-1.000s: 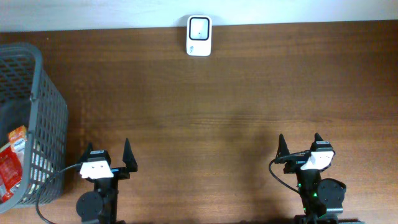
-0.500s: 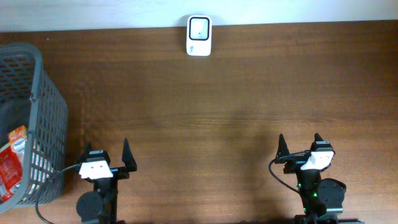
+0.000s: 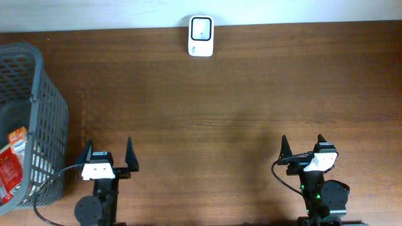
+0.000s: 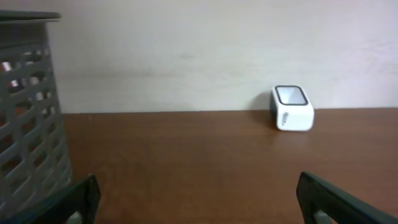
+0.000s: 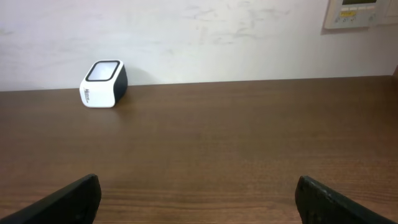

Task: Scan the item barcode
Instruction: 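Reach the left gripper into the grey basket and grasp a snack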

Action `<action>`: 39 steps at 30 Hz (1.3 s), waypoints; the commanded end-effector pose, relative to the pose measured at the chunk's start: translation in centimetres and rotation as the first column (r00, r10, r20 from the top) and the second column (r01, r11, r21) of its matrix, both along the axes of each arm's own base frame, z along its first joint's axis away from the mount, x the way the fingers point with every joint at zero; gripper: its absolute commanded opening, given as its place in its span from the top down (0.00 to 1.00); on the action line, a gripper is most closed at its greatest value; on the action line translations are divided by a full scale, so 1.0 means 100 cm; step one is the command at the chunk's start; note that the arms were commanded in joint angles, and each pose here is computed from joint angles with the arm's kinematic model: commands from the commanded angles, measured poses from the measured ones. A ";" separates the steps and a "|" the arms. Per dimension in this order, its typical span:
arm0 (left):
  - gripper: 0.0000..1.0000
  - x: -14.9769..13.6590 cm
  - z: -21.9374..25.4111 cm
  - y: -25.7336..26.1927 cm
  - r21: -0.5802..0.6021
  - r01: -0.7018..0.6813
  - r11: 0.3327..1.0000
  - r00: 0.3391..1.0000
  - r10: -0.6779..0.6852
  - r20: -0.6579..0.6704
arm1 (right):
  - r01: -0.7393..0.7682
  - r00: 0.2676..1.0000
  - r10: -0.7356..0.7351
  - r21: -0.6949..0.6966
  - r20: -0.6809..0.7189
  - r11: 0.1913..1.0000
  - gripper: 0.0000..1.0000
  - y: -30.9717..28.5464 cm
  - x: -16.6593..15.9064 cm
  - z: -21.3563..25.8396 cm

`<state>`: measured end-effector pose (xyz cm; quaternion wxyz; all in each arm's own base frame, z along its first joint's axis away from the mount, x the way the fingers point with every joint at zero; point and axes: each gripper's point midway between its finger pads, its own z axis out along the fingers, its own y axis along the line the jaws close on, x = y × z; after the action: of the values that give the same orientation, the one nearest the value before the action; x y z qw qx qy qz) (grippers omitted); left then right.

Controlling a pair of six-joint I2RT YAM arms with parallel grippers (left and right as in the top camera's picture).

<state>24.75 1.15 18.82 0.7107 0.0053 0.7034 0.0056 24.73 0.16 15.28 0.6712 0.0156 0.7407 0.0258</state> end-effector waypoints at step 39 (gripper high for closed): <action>0.01 0.118 0.198 0.175 -0.167 -0.616 0.770 0.674 0.406 -0.617 | -0.018 1.000 0.018 0.005 -0.008 1.000 0.01 0.004 0.000 -0.003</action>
<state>39.32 11.92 38.96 0.4473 -0.1593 0.8795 0.0337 24.74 0.27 15.25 0.6706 0.0133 0.7412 0.0283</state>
